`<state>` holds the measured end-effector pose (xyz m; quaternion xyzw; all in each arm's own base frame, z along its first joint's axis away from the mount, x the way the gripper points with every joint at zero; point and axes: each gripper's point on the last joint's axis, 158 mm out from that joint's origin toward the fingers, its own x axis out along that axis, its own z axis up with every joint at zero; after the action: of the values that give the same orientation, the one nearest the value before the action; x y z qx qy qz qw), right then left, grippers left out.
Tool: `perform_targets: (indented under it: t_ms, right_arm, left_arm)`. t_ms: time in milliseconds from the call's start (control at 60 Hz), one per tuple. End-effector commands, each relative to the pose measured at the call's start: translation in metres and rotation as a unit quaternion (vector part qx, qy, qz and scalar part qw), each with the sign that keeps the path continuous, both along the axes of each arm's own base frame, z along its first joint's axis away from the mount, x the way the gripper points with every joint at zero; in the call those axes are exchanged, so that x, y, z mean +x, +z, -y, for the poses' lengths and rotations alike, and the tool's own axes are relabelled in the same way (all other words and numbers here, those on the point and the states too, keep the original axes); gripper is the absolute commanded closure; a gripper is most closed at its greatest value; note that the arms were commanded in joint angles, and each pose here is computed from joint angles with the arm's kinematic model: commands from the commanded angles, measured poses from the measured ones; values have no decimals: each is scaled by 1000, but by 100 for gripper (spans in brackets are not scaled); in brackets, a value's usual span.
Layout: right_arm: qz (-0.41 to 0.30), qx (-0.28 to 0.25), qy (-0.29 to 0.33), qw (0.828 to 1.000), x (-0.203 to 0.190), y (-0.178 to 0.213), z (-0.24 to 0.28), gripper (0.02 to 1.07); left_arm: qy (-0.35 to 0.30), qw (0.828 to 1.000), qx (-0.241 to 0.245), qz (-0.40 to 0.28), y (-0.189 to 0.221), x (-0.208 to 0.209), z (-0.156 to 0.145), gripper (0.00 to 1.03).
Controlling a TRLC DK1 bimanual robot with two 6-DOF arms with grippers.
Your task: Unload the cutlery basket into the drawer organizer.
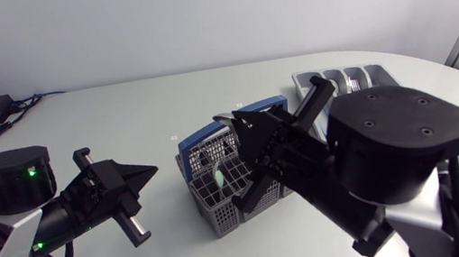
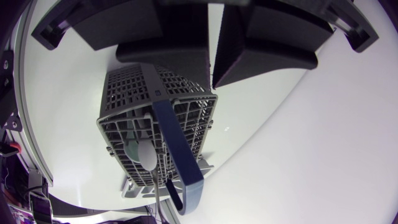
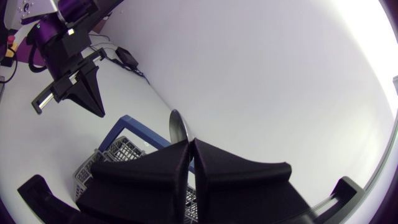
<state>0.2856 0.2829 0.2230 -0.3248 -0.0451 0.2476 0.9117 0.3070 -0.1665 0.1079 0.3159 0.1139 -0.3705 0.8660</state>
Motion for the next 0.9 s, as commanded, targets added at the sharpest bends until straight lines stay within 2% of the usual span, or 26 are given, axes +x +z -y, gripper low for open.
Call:
perform_targets:
  t_ms: [0, 233, 667, 883]
  right_arm:
    - [13, 31, -7, 999, -1, 14, 9, 101]
    - [22, 48, 6, 999, -9, 24, 13, 101]
    - [57, 91, 14, 994, -22, 65, 30, 101]
    - [47, 86, 16, 995, -23, 54, 29, 101]
  left_arm:
    - [-3, 1000, -5, -13, -10, -5, 2, 82]
    - [-3, 1000, -4, -16, -12, -2, 3, 82]
    - [-11, 1000, -1, -18, -14, -4, 10, 82]
    - [-7, 1000, 1, -12, -11, -3, 11, 82]
